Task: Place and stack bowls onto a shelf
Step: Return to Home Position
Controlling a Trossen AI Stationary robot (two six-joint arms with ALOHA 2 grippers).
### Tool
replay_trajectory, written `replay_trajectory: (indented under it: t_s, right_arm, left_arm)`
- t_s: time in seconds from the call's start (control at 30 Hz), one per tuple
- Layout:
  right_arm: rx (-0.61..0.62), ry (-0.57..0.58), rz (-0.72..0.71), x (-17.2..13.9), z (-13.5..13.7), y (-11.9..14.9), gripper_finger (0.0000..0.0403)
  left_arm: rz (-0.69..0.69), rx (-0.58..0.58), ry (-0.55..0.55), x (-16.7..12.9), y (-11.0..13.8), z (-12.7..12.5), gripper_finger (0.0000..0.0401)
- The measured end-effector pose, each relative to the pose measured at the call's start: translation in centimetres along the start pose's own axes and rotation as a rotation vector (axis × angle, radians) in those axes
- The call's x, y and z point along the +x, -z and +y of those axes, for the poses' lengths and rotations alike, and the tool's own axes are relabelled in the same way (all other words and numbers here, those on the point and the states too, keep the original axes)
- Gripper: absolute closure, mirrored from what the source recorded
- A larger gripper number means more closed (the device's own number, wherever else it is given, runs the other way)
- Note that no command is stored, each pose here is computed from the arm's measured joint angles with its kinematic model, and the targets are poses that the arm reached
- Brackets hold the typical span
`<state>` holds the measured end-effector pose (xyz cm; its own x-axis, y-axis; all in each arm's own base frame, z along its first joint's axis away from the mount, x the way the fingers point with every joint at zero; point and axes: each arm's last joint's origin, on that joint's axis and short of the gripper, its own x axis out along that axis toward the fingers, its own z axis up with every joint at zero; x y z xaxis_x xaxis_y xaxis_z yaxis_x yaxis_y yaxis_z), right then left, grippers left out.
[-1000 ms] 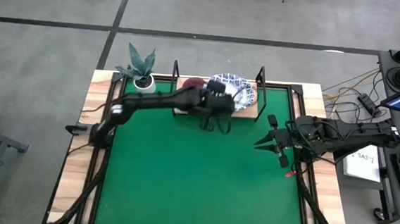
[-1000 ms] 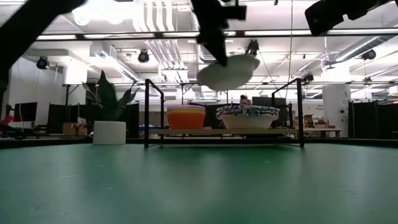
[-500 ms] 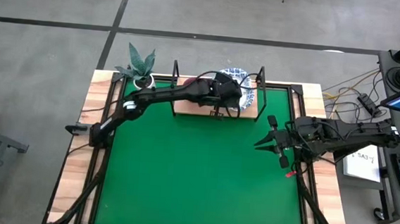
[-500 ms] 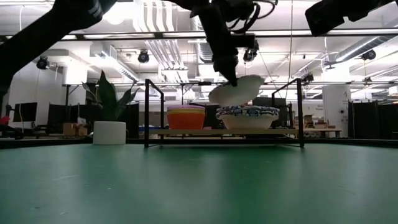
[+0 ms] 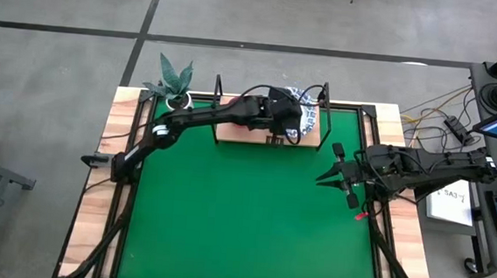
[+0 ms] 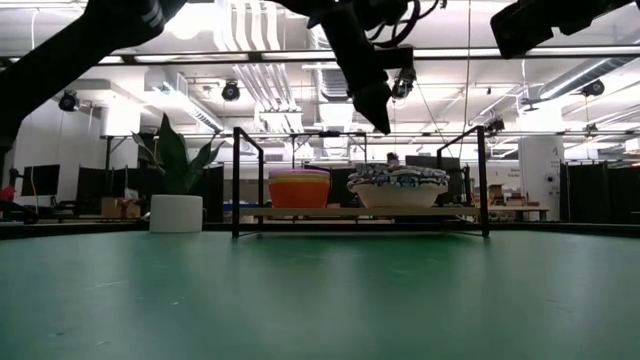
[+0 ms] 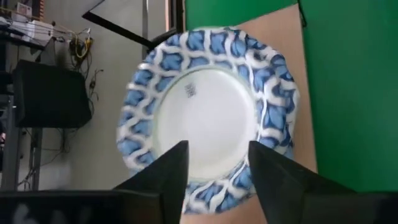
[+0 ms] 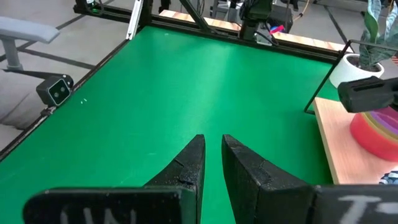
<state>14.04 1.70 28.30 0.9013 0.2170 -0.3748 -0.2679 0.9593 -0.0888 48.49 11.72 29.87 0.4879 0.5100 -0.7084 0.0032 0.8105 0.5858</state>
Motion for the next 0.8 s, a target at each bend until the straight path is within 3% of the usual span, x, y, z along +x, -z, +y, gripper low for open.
replay_trajectory:
  t_s: [0.17,0.3,0.43,0.63,0.8]
  right_arm:
    - [-0.007,-0.002,0.012,0.2,0.0,0.4,0.036]
    - [-0.057,-0.002,0.009,0.5,0.1,0.8,0.036]
    - [-0.156,0.0,-0.063,1.1,0.1,1.3,0.036]
    - [-0.216,-0.003,-0.114,0.8,0.3,2.2,0.036]
    - [-0.232,0.023,-0.215,-1.2,0.5,1.9,0.036]
  left_arm:
    - [0.045,-0.03,0.051,-1.7,0.3,-0.6,0.0229]
    - [0.043,-0.115,0.234,-4.7,0.6,-1.4,0.0233]
    - [-0.057,-0.146,0.422,-8.4,0.2,-2.3,0.0244]
    - [-0.135,-0.141,0.455,-13.5,1.3,-4.4,0.0263]
    - [-0.248,-0.22,0.431,-16.2,4.8,-6.6,0.0275]
